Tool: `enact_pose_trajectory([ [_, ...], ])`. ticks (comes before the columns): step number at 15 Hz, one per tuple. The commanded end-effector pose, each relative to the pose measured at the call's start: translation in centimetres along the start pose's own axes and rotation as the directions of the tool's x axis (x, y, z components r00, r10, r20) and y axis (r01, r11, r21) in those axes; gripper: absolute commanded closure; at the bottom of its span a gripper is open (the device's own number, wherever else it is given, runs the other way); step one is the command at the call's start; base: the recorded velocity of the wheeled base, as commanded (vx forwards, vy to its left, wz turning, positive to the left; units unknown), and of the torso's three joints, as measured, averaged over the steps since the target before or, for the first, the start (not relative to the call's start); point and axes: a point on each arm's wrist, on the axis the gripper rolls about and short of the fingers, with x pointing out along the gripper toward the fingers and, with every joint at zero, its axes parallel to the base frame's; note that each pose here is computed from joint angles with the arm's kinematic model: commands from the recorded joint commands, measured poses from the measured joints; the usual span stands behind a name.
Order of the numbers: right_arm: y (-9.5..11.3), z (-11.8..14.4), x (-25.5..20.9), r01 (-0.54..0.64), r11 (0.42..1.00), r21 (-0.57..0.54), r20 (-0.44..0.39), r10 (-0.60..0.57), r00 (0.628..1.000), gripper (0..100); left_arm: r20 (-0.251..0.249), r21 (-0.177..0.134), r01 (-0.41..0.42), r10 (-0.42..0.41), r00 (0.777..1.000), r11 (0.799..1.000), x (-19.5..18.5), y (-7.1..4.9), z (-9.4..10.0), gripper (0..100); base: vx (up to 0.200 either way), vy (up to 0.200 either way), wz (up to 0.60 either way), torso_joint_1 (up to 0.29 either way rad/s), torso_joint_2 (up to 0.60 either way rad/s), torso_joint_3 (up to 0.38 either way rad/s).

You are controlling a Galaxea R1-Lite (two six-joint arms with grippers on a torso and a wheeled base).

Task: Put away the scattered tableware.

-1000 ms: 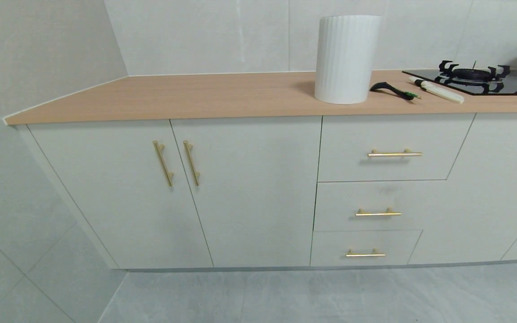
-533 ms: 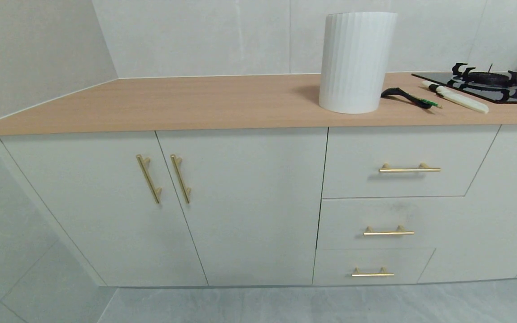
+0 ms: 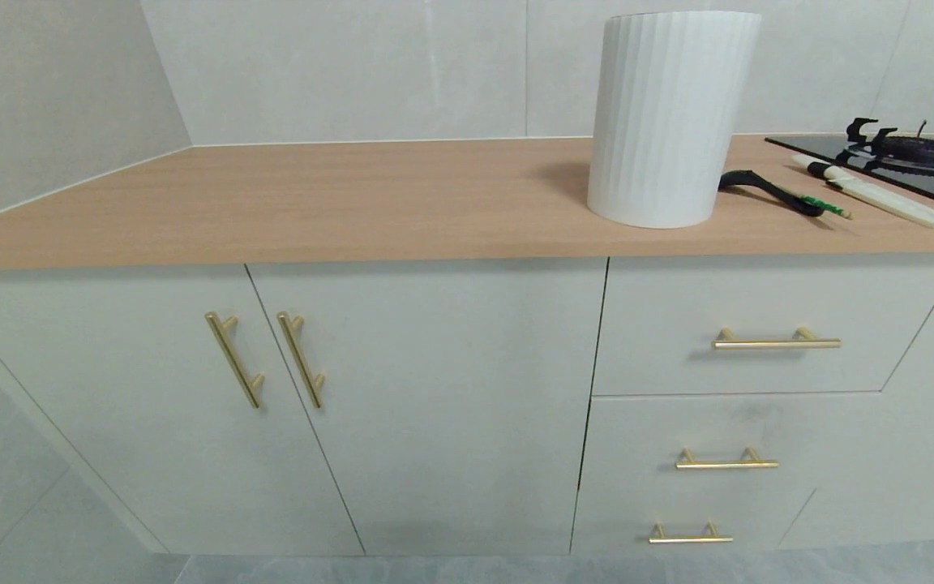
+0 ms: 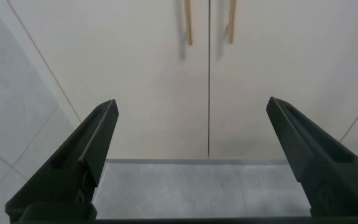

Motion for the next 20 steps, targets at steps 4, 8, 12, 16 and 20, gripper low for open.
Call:
enact_pose_trajectory([
  [4, 0.00, 0.00, 0.01, -0.001, 1.000, 0.000, -0.001, 0.001, 1.000, 0, -0.001, 0.001, 0.000, 0.000, 1.000, 1.000, 0.01, 0.00, 0.01, 0, 0.000, 0.000, 0.00, 0.000, 0.00, 0.000],
  [8, 0.00, 0.00, 0.01, -0.001, 1.000, 0.000, -0.001, 0.001, 1.000, 0, -0.001, 0.000, 0.000, 0.000, 1.000, 1.000, 0.01, 0.00, 0.01, 0, 0.000, 0.000, 0.00, 0.000, 0.00, 0.000],
  [12, 0.00, 0.00, 0.01, -0.001, 1.000, 0.000, -0.001, 0.001, 1.000, 0, -0.001, 0.001, 0.000, 0.000, 1.000, 1.000, 0.01, 0.00, 0.01, 0, -0.050, 0.000, 0.00, 0.001, 0.00, 0.002],
  [16, 0.00, 0.00, 0.01, -0.001, 1.000, 0.000, -0.001, 0.001, 1.000, 0, -0.001, 0.001, 0.000, 0.000, 1.000, 1.000, 0.01, 0.00, 0.01, 0, -0.100, 0.000, 0.00, 0.001, 0.00, 0.000],
  [20, 0.00, 0.00, 0.01, -0.001, 1.000, -0.001, -0.001, 0.001, 1.000, 0, -0.001, 0.001, 0.000, 0.000, 1.000, 1.000, 0.01, 0.00, 0.01, 0, 0.000, 0.000, 0.00, 0.000, 0.00, 0.000],
])
